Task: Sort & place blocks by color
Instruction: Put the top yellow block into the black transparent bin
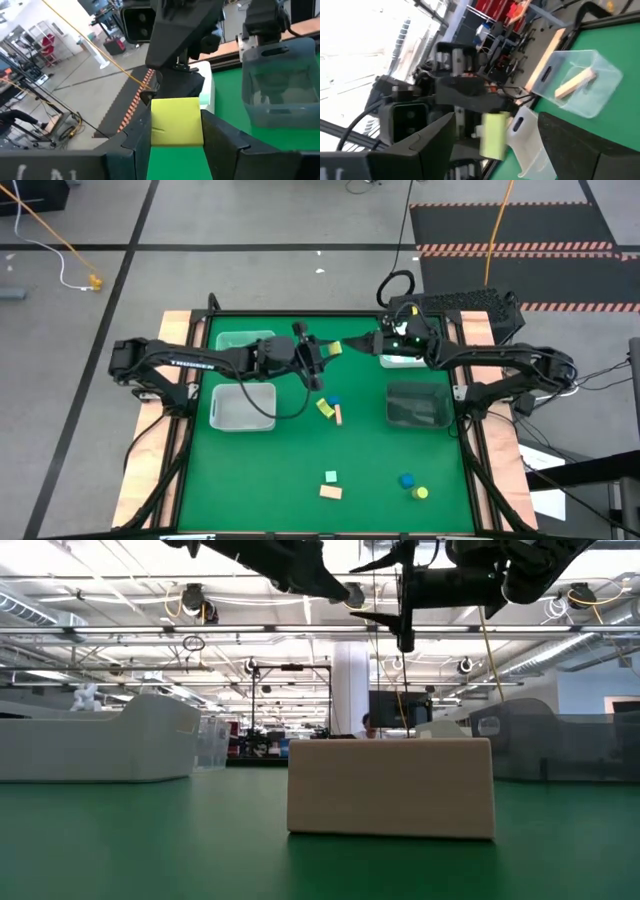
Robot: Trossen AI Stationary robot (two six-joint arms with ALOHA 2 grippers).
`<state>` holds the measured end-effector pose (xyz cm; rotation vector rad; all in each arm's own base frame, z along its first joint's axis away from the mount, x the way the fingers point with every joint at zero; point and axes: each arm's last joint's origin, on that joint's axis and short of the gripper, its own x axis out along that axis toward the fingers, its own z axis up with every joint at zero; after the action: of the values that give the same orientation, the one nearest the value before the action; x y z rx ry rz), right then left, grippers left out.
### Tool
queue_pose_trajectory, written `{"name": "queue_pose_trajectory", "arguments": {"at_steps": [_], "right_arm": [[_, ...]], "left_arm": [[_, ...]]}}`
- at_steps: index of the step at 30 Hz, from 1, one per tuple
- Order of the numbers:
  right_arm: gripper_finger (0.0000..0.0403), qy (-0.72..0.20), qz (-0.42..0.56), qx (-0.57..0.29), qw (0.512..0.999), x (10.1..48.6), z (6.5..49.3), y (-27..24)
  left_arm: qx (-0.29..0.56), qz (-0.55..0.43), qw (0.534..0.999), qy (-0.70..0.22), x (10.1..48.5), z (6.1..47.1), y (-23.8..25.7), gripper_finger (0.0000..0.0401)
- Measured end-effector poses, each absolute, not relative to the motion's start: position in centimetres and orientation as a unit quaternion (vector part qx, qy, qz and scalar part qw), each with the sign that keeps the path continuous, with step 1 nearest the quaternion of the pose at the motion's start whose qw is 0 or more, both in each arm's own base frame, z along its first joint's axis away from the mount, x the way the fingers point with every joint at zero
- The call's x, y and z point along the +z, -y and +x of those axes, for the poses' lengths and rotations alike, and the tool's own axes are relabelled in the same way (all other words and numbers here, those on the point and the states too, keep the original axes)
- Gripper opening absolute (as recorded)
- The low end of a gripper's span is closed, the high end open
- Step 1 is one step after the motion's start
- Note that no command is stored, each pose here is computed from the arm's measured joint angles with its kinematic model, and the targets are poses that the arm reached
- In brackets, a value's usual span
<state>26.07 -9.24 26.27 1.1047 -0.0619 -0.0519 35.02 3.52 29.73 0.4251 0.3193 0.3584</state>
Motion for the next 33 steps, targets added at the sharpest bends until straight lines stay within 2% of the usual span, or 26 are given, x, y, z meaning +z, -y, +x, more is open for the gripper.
{"name": "queue_pose_trajectory", "arguments": {"at_steps": [5, 9, 16, 23, 28, 33], "right_arm": [[0.0272, 0.027, 0.536, -0.016, 0.844, 25.8, 26.8, 8.6], [0.0251, 0.024, 0.542, -0.017, 0.840, 25.6, 27.1, 8.1], [0.0180, 0.021, 0.535, -0.017, 0.844, 25.5, 27.2, 8.0], [0.0097, 0.023, 0.520, -0.017, 0.853, 25.6, 27.2, 8.0], [0.0042, 0.027, 0.511, -0.028, 0.859, 25.6, 27.2, 8.0], [0.0042, 0.024, 0.503, -0.024, 0.863, 25.6, 27.1, 8.0]], "left_arm": [[0.180, 0.199, 0.952, -0.145, 29.8, 35.2, -3.5, 0.0137], [0.179, 0.201, 0.952, -0.145, 29.7, 35.3, -3.7, 0.0136], [0.169, 0.203, 0.954, -0.138, 29.7, 35.4, -3.9, 0.0147], [0.156, 0.196, 0.959, -0.135, 29.7, 35.4, -3.8, 0.0140], [0.157, 0.198, 0.958, -0.135, 29.7, 35.4, -3.8, 0.0167], [0.179, 0.186, 0.957, -0.131, 29.8, 35.4, -3.9, 0.0194]]}}
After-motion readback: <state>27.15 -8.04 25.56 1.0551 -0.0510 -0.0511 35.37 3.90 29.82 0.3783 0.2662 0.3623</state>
